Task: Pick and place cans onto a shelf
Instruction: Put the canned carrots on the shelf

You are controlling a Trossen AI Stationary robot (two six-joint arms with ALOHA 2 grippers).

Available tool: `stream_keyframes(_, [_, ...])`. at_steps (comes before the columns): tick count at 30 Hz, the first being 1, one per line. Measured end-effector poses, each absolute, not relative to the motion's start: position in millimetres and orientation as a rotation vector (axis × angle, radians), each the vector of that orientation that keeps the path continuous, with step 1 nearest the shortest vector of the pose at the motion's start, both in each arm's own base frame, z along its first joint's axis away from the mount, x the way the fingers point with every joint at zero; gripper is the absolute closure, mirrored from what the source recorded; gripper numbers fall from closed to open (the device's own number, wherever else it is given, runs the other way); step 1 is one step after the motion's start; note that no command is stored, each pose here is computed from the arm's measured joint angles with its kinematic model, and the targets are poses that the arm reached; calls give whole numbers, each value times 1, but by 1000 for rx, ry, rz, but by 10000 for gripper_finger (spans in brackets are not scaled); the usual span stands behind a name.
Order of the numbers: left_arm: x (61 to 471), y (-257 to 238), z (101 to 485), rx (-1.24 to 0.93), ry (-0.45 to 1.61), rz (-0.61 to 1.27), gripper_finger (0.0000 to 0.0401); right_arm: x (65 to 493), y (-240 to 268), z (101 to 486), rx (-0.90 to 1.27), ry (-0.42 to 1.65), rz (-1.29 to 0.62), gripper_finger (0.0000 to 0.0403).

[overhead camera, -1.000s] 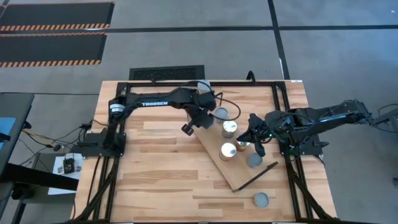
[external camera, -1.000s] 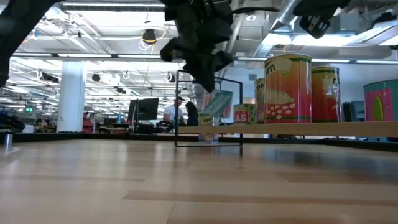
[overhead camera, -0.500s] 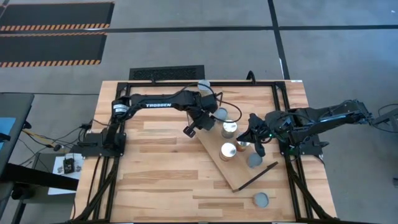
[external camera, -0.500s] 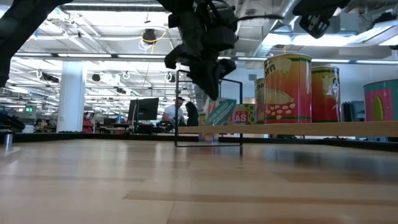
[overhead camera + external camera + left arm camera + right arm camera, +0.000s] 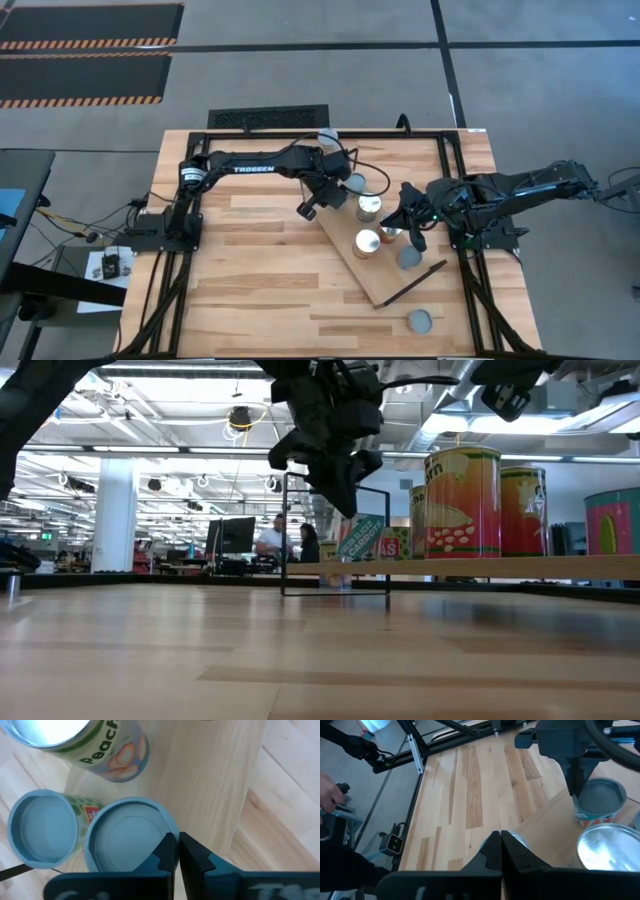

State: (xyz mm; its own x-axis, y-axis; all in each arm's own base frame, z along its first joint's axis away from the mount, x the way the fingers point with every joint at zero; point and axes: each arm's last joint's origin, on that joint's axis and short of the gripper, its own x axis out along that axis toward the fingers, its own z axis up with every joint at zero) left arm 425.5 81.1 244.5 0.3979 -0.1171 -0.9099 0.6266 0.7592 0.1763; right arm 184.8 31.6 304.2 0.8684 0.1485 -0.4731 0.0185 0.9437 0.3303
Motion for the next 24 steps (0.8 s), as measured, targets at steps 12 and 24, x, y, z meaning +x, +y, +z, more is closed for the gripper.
stream_keyframes(12, [424,82,240,560,1086,-496,385,185,32,304,334,517,70,396])
stream_keyframes(24, [424,83,235,581,1114,-448,338,185,32,304,334,517,70,396])
